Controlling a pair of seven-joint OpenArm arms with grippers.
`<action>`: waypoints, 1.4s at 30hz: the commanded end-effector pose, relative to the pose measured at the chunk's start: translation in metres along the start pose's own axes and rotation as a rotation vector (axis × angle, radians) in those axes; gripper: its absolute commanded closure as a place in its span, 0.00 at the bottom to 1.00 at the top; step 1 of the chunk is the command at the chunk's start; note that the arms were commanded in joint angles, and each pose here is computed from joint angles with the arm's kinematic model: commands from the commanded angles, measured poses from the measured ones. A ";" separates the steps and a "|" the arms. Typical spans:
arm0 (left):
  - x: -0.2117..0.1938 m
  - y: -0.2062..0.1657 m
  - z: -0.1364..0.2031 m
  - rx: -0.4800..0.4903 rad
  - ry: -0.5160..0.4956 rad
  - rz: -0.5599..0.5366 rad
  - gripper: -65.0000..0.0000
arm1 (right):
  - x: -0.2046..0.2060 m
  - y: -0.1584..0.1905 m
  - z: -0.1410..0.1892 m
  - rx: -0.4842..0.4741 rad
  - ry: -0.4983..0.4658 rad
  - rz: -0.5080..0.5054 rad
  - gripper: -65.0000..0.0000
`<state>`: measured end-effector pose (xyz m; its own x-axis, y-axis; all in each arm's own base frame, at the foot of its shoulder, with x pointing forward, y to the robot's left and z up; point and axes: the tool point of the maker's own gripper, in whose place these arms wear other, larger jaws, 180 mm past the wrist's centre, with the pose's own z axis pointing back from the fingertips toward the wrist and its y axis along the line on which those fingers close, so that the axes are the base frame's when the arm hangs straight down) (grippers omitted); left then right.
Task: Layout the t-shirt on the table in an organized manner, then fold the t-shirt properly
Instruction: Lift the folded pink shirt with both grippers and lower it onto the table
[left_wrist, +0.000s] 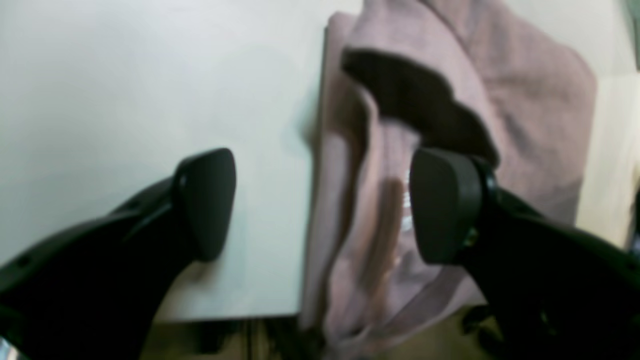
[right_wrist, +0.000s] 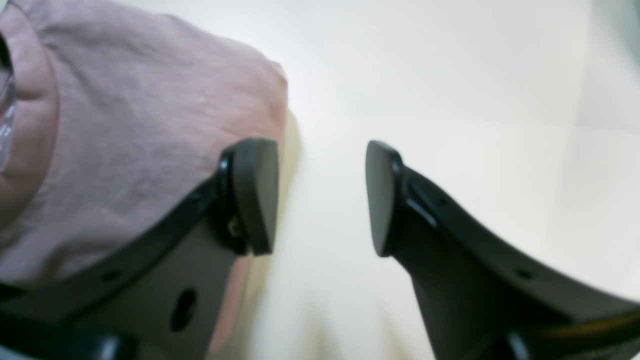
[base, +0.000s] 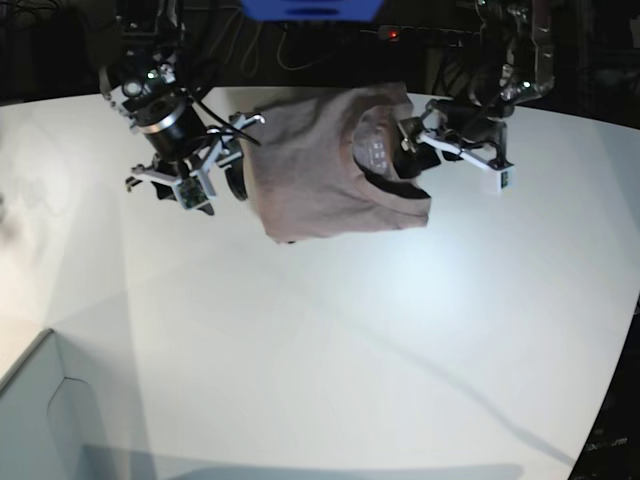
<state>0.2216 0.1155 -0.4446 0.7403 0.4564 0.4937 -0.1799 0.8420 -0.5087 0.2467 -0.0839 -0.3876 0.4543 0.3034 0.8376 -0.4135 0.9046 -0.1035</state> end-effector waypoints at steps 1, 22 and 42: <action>0.003 -0.006 -0.004 -0.016 -0.007 0.008 0.19 | 0.013 -0.001 0.001 0.000 -0.053 -0.003 0.56; -0.012 0.003 -0.033 0.001 0.151 0.038 0.99 | 0.014 0.000 0.000 0.004 -0.055 -0.005 0.56; -0.001 0.005 -0.049 0.007 0.150 0.045 1.00 | 0.014 -0.001 0.000 0.002 -0.055 -0.003 0.56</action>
<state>0.2551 0.0955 -0.4766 0.8126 0.4569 0.3618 -0.1973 0.7998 -0.5669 0.2476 -0.0823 -0.3870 0.4484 0.3017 0.8414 -0.4170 0.9032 -0.1016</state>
